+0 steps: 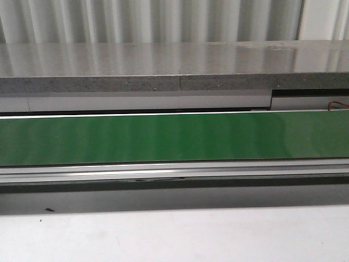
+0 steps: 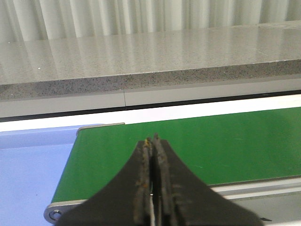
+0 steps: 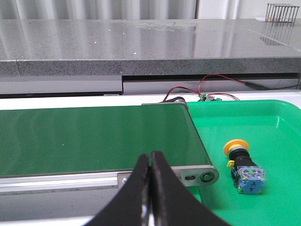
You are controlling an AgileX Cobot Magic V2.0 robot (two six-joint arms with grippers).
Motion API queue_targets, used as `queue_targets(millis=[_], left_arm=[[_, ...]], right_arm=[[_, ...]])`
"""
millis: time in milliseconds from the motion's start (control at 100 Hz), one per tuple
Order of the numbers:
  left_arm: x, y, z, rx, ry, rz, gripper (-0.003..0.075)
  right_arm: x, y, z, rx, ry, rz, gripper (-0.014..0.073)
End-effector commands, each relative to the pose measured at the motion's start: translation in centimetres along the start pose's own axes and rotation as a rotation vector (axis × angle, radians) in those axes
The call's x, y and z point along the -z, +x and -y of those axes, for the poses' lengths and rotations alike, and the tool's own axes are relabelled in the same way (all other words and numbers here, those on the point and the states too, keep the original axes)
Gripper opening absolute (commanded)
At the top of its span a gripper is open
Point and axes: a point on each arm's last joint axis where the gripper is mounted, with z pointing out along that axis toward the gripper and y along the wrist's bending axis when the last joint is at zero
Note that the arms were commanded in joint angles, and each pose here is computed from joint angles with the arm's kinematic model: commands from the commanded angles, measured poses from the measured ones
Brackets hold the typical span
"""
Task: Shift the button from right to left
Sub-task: 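Move the right gripper down toward the yellow button in the green tray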
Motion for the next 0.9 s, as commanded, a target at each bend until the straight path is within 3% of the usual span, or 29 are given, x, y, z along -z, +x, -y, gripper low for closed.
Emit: queue_targets(millis=[0, 730, 890], left_arm=[[0.0, 0.4, 0.0, 0.007, -0.004, 0.071, -0.002], [0.0, 0.4, 0.0, 0.007, -0.004, 0.071, -0.002], [0.0, 0.4, 0.0, 0.007, -0.004, 0.071, -0.002]], right_arm=[[0.3, -1.5, -0.1, 0.01, -0.01, 0.122, -0.0068], [0.5, -2.2, -0.2, 0.009, -0.005, 0.1, -0.0068], [0.6, -4.6, -0.2, 0.007, 0.018, -0.028, -0.0068]])
